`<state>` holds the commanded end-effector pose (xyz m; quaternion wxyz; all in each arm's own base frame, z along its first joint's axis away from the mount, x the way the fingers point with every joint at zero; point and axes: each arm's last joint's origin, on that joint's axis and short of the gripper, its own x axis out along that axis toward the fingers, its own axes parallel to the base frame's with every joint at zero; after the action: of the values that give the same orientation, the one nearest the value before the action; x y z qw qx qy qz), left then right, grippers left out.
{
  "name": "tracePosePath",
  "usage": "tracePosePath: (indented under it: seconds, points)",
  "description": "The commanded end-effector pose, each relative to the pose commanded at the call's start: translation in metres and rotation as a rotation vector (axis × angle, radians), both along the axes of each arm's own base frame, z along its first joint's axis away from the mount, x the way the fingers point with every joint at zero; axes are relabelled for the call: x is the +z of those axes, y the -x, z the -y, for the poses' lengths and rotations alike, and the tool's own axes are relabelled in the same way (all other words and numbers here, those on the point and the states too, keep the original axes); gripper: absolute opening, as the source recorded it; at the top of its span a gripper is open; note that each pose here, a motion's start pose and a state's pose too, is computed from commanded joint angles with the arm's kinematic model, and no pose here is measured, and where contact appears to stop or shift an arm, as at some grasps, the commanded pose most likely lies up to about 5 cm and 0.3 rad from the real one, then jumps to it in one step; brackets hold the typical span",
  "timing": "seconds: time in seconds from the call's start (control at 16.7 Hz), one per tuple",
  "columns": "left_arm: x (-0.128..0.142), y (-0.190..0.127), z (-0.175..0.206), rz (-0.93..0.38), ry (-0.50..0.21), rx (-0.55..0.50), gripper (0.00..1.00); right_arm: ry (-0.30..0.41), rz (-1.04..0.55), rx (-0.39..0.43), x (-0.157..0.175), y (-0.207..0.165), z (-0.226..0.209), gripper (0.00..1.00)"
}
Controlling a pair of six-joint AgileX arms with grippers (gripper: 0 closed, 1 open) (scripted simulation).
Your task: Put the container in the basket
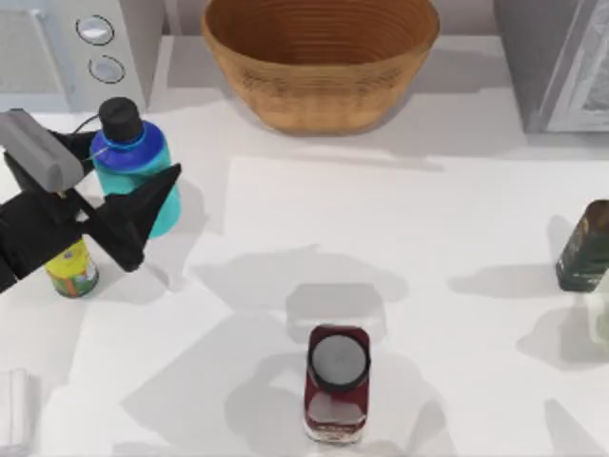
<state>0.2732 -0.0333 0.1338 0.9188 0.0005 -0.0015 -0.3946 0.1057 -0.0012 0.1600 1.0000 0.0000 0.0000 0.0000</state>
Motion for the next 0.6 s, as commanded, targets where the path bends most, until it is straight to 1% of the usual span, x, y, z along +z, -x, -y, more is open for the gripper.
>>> tracePosePath:
  seconds: [0.12, 0.3, 0.36, 0.6]
  points:
    - [0.001, -0.012, 0.005, -0.01, -0.001, -0.008, 0.0, 0.0, 0.0, 0.0, 0.0, 0.0, 0.0, 1.0]
    - [0.005, -0.044, 0.017, -0.032, -0.002, -0.014, 0.0, 0.0, 0.0, 0.0, 0.0, 0.0, 0.0, 1.0]
    - [0.009, -0.058, 0.022, -0.032, -0.003, -0.016, 0.0, 0.0, 0.0, 0.0, 0.0, 0.0, 0.0, 1.0]
    - [0.042, -0.107, 0.043, 0.018, 0.003, -0.022, 0.0, 0.0, 0.0, 0.0, 0.0, 0.0, 0.0, 1.0]
